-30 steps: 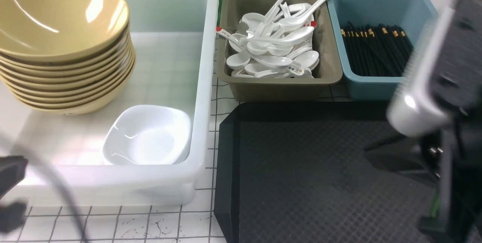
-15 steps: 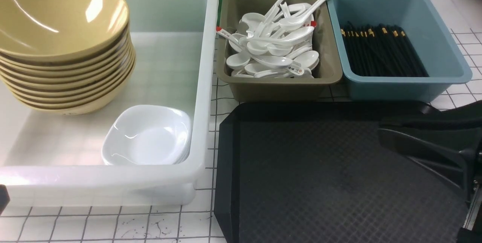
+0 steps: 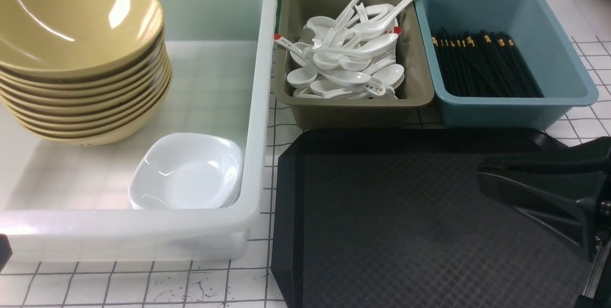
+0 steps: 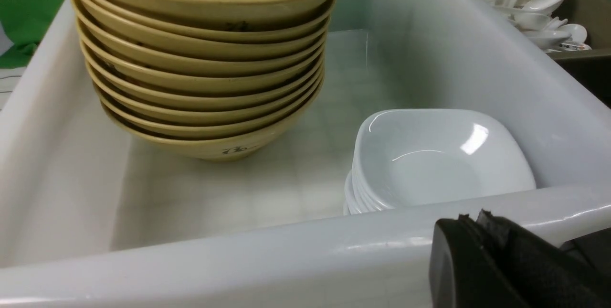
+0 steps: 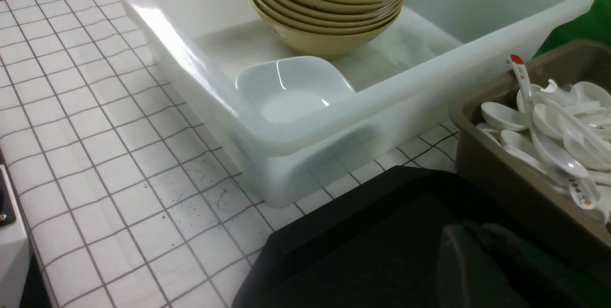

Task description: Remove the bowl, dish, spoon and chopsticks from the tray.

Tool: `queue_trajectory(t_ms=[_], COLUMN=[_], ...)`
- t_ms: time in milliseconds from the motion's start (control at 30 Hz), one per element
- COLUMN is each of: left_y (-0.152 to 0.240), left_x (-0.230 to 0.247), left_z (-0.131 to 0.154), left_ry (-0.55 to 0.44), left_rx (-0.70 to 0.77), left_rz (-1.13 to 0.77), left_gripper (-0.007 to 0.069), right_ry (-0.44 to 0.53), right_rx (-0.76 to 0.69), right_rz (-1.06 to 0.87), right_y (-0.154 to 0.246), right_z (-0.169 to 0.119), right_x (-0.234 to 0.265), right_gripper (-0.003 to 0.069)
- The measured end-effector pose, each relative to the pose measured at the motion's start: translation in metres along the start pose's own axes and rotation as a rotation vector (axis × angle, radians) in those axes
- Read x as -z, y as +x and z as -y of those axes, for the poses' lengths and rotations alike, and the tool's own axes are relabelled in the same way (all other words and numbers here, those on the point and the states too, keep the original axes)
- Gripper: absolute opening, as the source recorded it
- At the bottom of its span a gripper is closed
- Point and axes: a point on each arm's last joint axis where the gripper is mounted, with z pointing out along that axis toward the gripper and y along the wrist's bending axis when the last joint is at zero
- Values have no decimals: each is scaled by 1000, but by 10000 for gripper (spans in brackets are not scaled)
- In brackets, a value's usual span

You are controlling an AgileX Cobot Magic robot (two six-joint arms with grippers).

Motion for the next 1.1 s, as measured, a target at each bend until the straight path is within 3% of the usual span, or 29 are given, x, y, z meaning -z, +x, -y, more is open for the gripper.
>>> queue_trajectory(t_ms=[200, 333, 467, 800, 933, 1100], left_y=[0, 0, 0, 0, 0, 0], left_x=[0, 0, 0, 0, 0, 0], left_z=[0, 0, 0, 0, 0, 0], left_ry=[0, 0, 0, 0, 0, 0], left_rx=[0, 1, 2, 2, 2, 2], left_rz=[0, 0, 0, 0, 0, 0], left_gripper=[-13, -13, -13, -13, -13, -13], right_ry=[39, 119, 293, 780, 894, 931], right_rx=[58, 36, -71, -115, -171, -268], right_rz=[28, 35, 113, 310, 291, 205], right_y=[12, 44, 82, 169, 189, 200], right_z=[3, 9, 22, 25, 25, 25], right_x=[4, 13, 24, 51, 53, 53], right_gripper=[62, 46, 35, 35, 35, 35])
